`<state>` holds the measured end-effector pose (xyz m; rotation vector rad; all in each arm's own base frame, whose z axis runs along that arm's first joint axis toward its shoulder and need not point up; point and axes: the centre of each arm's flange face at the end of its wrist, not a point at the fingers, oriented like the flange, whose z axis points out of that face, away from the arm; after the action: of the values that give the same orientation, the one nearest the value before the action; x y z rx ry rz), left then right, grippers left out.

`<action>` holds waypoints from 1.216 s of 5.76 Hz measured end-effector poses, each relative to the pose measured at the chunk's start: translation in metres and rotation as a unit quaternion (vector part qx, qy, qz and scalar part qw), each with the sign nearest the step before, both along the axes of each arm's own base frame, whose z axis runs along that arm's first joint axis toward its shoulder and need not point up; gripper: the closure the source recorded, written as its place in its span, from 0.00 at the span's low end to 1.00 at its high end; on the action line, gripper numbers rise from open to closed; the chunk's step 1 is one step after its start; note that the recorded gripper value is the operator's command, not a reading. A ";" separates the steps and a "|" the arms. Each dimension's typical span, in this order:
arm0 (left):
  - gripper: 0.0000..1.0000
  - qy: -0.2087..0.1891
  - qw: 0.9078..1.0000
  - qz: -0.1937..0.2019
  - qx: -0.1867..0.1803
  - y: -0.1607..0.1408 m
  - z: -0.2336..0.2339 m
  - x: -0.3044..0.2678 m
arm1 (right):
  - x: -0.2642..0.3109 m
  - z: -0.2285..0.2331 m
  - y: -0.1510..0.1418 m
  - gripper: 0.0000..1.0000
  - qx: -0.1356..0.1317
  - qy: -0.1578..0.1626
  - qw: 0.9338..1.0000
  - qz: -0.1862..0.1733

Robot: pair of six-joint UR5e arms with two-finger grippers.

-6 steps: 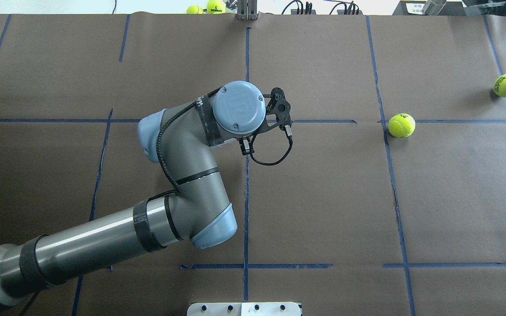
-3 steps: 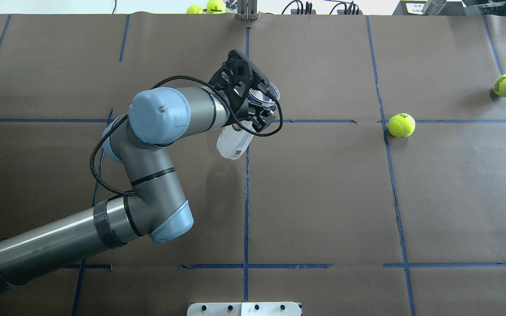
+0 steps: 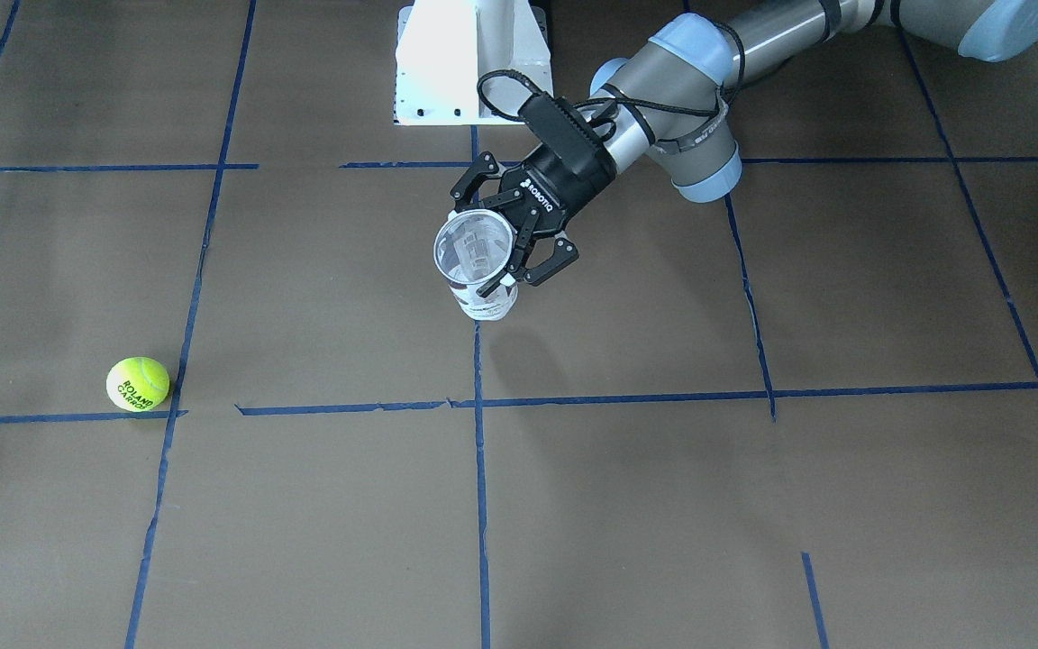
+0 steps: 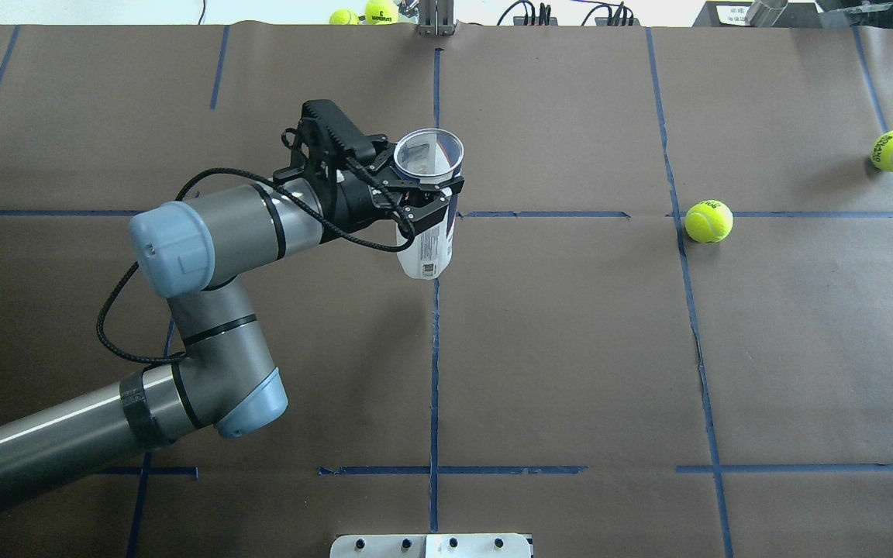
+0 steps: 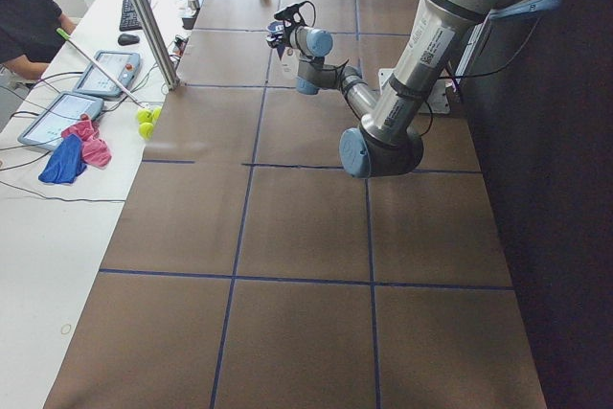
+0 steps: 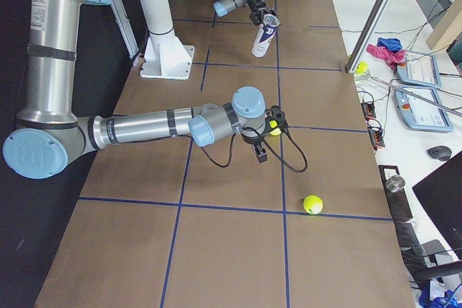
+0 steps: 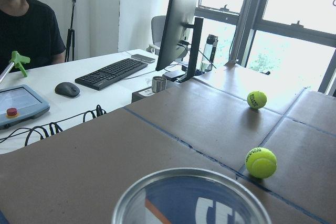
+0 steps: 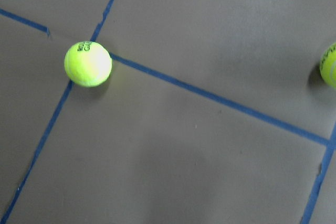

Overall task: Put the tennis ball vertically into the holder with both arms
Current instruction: 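Rotate the tube upright with the left gripper, open end up, then hold the tube with the left gripper while the right reaches a ball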

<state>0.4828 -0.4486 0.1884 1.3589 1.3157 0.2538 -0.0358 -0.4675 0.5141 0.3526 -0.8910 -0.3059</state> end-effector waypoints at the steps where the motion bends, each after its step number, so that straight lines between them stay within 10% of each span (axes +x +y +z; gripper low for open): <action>1: 0.32 0.024 0.999 -0.028 0.007 0.021 0.023 0.013 | -0.025 -0.032 -0.025 0.00 0.014 0.011 1.000 0.016; 7: 0.31 0.030 0.995 -0.083 0.042 0.088 0.032 0.070 | -0.146 -0.079 -0.063 0.00 0.028 0.047 0.998 0.018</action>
<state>0.5524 -0.3608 0.2208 1.5479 1.2453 0.1565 -0.1819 -0.5308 0.4348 0.4022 -0.7841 -0.3112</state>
